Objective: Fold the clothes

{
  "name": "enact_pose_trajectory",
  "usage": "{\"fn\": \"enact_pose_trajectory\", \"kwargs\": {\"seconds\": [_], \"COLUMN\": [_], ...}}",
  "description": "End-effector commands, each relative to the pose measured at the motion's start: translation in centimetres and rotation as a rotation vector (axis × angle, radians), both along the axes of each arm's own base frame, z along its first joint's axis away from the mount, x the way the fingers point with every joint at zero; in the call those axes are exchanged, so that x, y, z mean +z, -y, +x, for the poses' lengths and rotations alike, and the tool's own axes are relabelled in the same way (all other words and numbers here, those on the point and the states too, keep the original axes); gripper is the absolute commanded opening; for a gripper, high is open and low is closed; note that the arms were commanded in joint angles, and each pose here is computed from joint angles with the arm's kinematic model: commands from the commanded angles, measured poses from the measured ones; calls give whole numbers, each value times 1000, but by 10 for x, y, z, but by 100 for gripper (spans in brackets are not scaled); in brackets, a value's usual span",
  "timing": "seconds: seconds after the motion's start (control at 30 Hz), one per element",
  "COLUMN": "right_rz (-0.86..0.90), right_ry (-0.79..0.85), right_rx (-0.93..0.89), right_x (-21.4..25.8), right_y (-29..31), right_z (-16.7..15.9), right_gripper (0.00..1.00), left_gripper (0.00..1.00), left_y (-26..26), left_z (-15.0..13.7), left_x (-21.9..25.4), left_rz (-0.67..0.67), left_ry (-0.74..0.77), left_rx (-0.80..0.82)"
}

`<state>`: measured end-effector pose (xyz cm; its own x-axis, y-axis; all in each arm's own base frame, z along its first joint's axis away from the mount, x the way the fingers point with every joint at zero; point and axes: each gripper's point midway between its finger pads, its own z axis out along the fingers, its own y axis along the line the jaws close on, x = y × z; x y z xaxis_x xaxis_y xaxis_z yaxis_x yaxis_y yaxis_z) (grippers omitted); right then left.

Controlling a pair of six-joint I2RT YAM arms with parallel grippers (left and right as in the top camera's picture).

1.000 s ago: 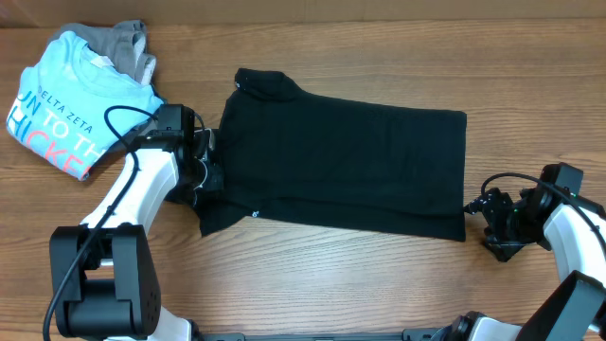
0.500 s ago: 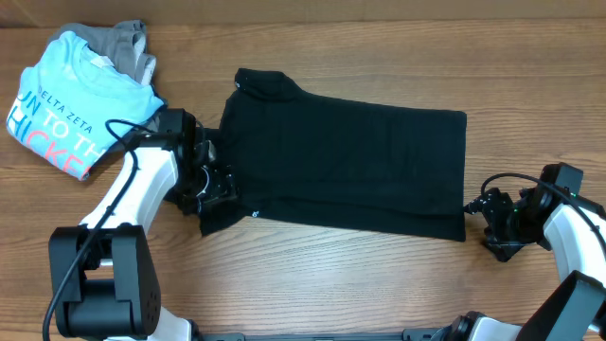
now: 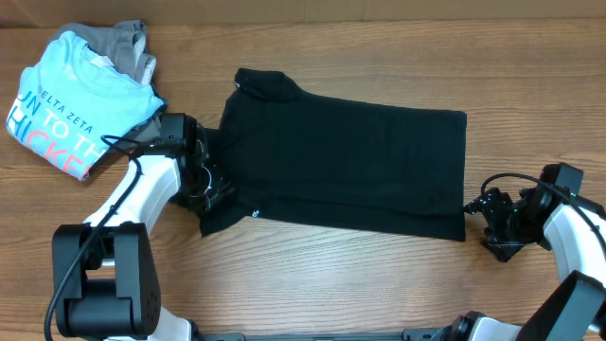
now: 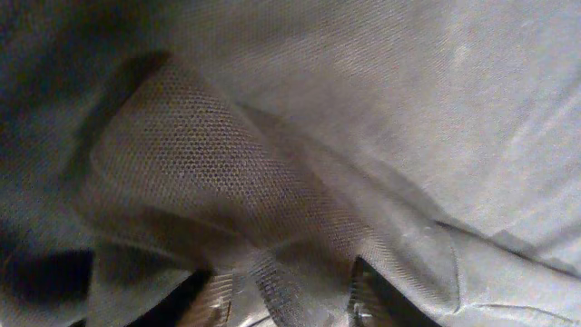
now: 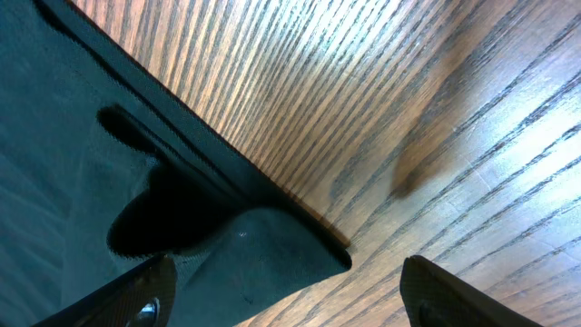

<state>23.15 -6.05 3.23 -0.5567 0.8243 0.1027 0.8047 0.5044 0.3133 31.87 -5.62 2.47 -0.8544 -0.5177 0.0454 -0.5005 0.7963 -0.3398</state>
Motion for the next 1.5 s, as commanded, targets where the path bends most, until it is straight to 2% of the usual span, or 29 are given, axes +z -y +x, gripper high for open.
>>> {"fn": "enact_pose_trajectory", "kwargs": {"seconds": [0.0, 0.23, 0.3, 0.4, 0.6, 0.73, 0.83, 0.93, 1.13, 1.17, 1.2, 1.23, 1.3, 1.33, 1.47], "right_rz": [-23, -23, -23, -23, -24, -27, -26, -26, -25, -25, -24, -24, -24, -24, -24], "right_ry": [54, 53, 54, 54, 55, 60, 60, 60, 60, 58, 57, 56, 56, 56, 56], "right_rx": [2, 2, 2, 2, 2, 2, 2, 2, 3, 2, 2, 2, 2, 2, 2], "right_x": [13, 12, 13, 13, 13, 13, 13, 13, 13, 13, 13, 13, 13, 13, 13], "right_y": [6, 6, 6, 6, 6, 7, 7, 7, 6, 6, 6, 6, 6, 6, 6], "right_z": [11, 11, 11, 11, 11, 12, 12, 12, 12, 12, 11, 11, 11, 11, 11], "right_gripper": [83, 83, 83, 83, 83, 83, 83, 83, 83, 83, 83, 83, 83, 83, 83], "left_gripper": [36, 17, 8, 4, 4, 9, 14, 14, 15, 21, 45, 64, 83, 97, 96], "left_y": [8, 10, 11, 12, 24, 37, 38, 33, 32, 31, 31, 31, 29, 27, 4], "left_z": [-4, -1, 5, 15, 34, 47, 48, 53, 76, 78, 79, 79, 74, 68, 33], "left_x": [-3, 4, 11, 27, 50, 59, 54, 50, 58, 58, 59, 59, 56, 54, 42], "left_rz": [-33, -40, -40, -34, -18, 13, 92, 189, 252, 262, 264, 264, 269, 275, 325], "left_ry": [-18, 8, 30, 58, 134, 214, 222, 233, 338, 347, 351, 350, 327, 301, 135], "left_rx": [-2, -57, -82, -113, -188, -270, -299, -307, -325, -321, -320, -320, -327, -330, -331]}}
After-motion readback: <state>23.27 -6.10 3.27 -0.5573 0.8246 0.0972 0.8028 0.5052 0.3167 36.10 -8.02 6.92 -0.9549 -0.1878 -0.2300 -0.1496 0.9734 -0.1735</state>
